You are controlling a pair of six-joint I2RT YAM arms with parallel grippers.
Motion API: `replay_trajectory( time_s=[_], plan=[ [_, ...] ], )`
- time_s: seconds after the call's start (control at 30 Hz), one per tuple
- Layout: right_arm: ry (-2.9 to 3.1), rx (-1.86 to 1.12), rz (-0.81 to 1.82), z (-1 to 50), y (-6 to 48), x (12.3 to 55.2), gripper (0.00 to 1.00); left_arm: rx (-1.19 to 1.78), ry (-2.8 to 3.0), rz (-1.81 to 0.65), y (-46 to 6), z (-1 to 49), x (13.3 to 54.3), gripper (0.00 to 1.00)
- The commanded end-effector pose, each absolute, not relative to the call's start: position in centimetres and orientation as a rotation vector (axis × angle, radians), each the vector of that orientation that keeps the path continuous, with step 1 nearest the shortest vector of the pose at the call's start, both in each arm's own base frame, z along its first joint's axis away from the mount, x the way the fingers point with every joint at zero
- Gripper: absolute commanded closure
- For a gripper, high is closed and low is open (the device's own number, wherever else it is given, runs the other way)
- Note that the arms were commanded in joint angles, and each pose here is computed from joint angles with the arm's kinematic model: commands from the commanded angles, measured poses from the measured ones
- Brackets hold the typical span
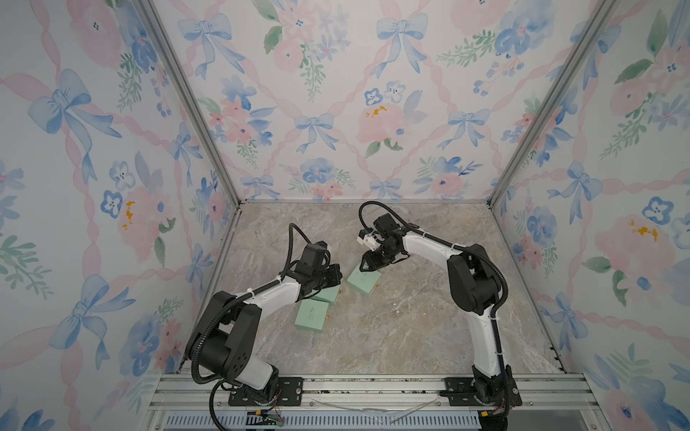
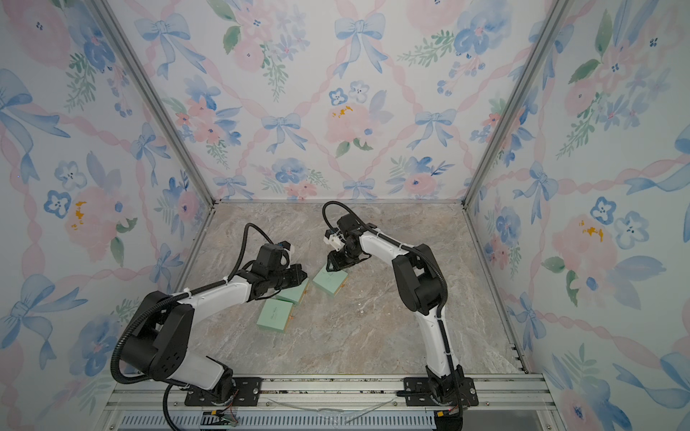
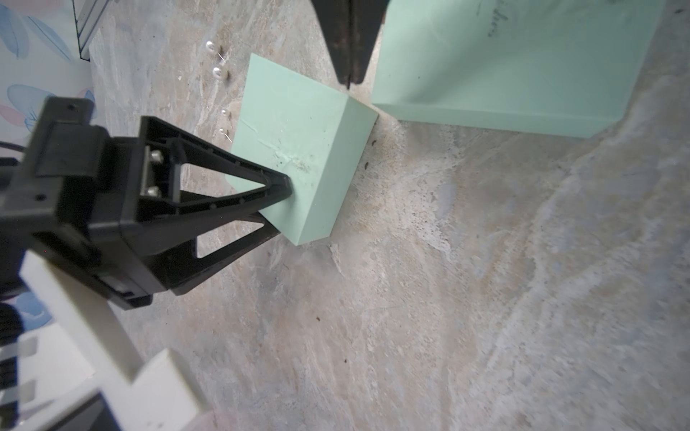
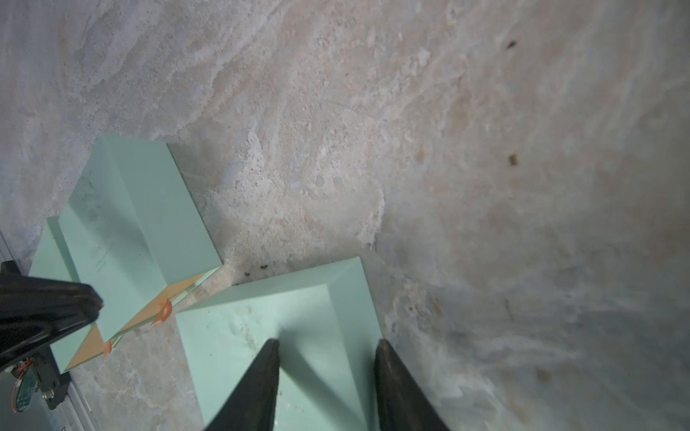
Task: Take out the earrings from the drawer-style jewelry box
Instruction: Move the jewelry box to the center of the board.
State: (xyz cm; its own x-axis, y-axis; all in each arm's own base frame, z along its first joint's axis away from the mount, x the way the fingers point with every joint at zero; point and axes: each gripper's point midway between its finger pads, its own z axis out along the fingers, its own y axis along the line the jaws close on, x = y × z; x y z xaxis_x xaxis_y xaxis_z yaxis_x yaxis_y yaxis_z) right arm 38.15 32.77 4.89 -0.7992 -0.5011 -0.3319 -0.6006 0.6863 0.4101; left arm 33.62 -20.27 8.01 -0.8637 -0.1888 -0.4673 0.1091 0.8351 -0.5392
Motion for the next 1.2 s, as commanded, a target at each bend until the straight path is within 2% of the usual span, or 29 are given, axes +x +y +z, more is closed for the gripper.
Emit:
replay_trajectory(
  time_s=[0.0, 0.6, 0.97, 1.17],
  plan=[
    [2.758, -0.985, 0.717, 3.3, 32.5, 36.6, 0.57, -0.053, 2.481, -0.802, -20.8, 8.8, 33.6, 1.0],
    [2.699, -1.122, 0.824, 4.3, 33.7, 33.7, 0.6, -0.043, 2.492, -0.796, -21.3, 8.5, 33.4, 1.0],
    [2.549, -0.793, 0.868, 10.1, 32.2, 36.0, 0.59, -0.035, 2.501, -0.793, -21.7, 8.2, 33.2, 1.0],
    [2.555, -0.626, 0.94, 11.3, 31.0, 34.1, 0.59, -0.014, 2.518, -0.777, -22.6, 7.8, 33.7, 1.0]
  ],
)
